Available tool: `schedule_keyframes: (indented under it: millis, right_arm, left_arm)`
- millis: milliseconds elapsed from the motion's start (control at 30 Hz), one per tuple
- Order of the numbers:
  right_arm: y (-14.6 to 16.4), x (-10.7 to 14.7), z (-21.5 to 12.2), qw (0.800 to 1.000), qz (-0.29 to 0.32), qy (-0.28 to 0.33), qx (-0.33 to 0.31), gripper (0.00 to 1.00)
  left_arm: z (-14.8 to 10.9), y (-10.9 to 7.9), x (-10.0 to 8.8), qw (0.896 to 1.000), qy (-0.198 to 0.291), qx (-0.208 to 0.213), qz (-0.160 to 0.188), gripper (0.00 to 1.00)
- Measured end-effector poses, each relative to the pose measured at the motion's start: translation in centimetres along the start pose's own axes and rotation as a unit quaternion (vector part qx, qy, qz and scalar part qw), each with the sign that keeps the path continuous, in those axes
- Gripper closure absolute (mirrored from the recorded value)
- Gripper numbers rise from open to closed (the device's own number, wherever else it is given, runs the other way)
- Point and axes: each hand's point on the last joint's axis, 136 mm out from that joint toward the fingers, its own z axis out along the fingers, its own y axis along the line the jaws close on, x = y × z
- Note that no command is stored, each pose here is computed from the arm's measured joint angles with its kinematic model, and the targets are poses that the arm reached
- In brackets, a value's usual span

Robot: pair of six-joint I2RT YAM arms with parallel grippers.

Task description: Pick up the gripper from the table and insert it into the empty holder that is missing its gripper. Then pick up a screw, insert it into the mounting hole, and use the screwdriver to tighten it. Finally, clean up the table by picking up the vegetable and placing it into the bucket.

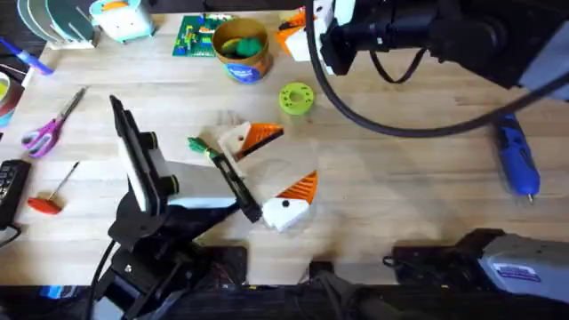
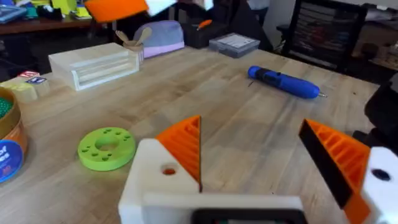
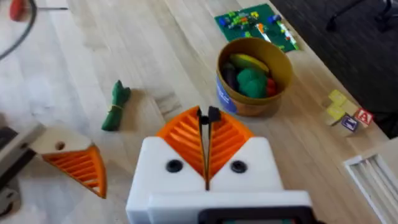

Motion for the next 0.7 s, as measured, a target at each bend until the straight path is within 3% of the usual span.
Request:
schedule_keyframes:
  millis: [133, 433, 567, 700]
  right_arm:
    - [2.9, -1.7, -0.4, 1.000, 0.001, -0.016, -0.026, 0.994]
    - [9.7, -2.0, -0.9, 0.995, 0.027, 0.007, -0.099, 0.994]
    - [11.3, -2.8, -2.0, 0.993, 0.038, 0.001, -0.114, 0.994]
    - [12.3, -1.8, -2.5, 0.990, 0.058, 0.027, -0.126, 0.994]
  left_arm:
    - [0.0, 0.0, 0.0, 1.000, 0.000, 0.000, 0.000, 0.008]
    - [0.0, 0.0, 0.0, 1.000, 0.000, 0.000, 0.000, 0.009]
    - [0.0, 0.0, 0.0, 1.000, 0.000, 0.000, 0.000, 0.008]
    - [0.0, 0.0, 0.0, 1.000, 0.000, 0.000, 0.000, 0.008]
